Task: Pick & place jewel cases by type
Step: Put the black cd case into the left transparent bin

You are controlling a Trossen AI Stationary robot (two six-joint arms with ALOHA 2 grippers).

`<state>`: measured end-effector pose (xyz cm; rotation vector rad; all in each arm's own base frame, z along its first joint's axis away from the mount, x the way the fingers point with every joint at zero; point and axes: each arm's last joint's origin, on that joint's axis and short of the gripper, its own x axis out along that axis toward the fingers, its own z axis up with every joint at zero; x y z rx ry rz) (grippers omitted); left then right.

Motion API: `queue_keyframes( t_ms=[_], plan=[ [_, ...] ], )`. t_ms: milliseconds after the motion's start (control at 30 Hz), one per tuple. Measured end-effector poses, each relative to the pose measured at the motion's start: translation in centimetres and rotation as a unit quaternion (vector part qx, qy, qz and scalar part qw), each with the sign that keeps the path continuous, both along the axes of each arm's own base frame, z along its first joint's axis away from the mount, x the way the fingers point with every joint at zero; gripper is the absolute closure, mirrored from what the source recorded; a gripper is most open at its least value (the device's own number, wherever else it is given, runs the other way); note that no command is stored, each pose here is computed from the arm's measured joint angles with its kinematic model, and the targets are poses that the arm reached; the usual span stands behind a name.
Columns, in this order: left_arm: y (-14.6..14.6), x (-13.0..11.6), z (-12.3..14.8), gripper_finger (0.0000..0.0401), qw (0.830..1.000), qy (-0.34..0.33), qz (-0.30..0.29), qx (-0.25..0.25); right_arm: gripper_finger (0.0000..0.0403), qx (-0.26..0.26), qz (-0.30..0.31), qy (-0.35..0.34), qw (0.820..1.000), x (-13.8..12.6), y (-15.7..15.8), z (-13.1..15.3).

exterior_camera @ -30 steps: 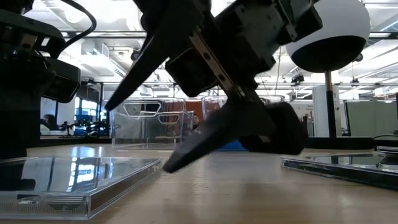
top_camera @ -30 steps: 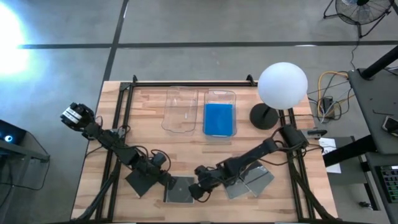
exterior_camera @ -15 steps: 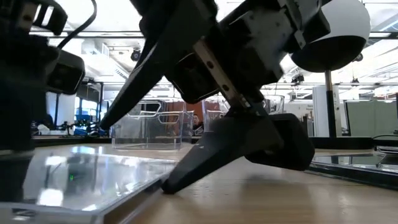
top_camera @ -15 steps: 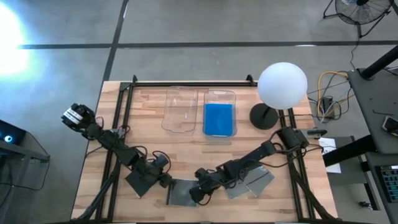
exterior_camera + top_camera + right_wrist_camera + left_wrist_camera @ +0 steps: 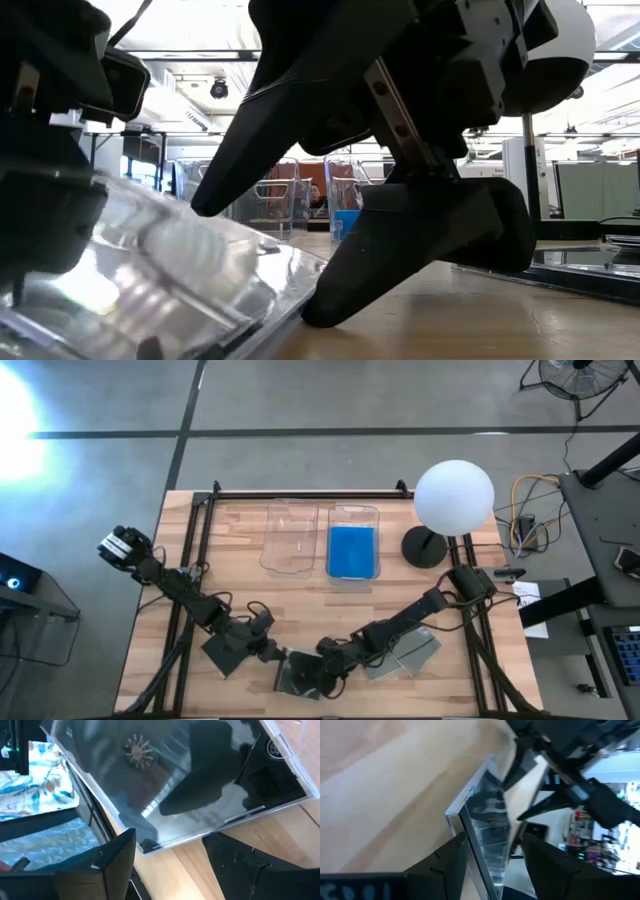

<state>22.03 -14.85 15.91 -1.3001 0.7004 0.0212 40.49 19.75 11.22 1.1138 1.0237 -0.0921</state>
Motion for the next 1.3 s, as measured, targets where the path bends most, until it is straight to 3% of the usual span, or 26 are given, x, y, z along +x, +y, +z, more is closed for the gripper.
queue_keyframes(
  t_ms=[367, 1300],
  plan=[
    [-0.5, 0.6, 1.8, 0.0231, 0.995, -0.080, -0.022, -0.057, 0.0168, -0.025, 0.027, -0.015, 0.999, 0.0, 0.0, -0.1],
    [-0.3, 1.1, 3.0, 0.0231, 0.986, -0.157, 0.032, -0.056, 0.0168, -0.077, 0.049, -0.066, 0.994, 1.0, -1.7, 0.0]
  ],
)
